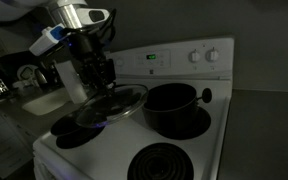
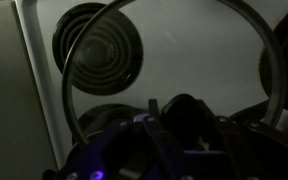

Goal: Put the glass lid on top of the black pot on the upper right plate

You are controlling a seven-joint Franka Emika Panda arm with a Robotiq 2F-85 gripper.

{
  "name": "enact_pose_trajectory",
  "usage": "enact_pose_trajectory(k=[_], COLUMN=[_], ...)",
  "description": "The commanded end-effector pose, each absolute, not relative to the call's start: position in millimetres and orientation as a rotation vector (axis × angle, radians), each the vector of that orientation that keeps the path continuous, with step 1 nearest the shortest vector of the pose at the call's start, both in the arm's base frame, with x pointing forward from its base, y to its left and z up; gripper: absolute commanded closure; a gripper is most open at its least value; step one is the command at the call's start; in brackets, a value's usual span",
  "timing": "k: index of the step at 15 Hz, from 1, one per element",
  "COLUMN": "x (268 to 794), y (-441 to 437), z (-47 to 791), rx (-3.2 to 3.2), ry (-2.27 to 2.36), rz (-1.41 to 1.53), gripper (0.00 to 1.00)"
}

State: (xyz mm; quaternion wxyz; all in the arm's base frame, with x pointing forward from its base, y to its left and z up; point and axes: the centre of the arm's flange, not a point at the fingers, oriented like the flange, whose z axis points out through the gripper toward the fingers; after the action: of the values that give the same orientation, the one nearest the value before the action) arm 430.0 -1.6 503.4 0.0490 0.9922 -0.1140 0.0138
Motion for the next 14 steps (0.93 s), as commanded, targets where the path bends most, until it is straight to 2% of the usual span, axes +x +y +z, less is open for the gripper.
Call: enact_pose_trajectory(k=[1,7,8,9,13,14], x=[461.5,511.4,486.6,492.4,493.3,493.2], y=[-37.1,-83.5,-73.4,-76.5,-73.2,-73.2], z=[526.6,523.5,510.6,506.9,499.9,500.3], rx=[3.009,3.073,3.047,3.048,3.047,3.047], ry=[-0.324,-0.272,-0.317,-0.315,-0.311,-0.311], rz=[0.007,-0.045,-0.013,-0.021,-0.042,-0.041], gripper=[0.86,0.86,0.86,0.61,0.61,0.86])
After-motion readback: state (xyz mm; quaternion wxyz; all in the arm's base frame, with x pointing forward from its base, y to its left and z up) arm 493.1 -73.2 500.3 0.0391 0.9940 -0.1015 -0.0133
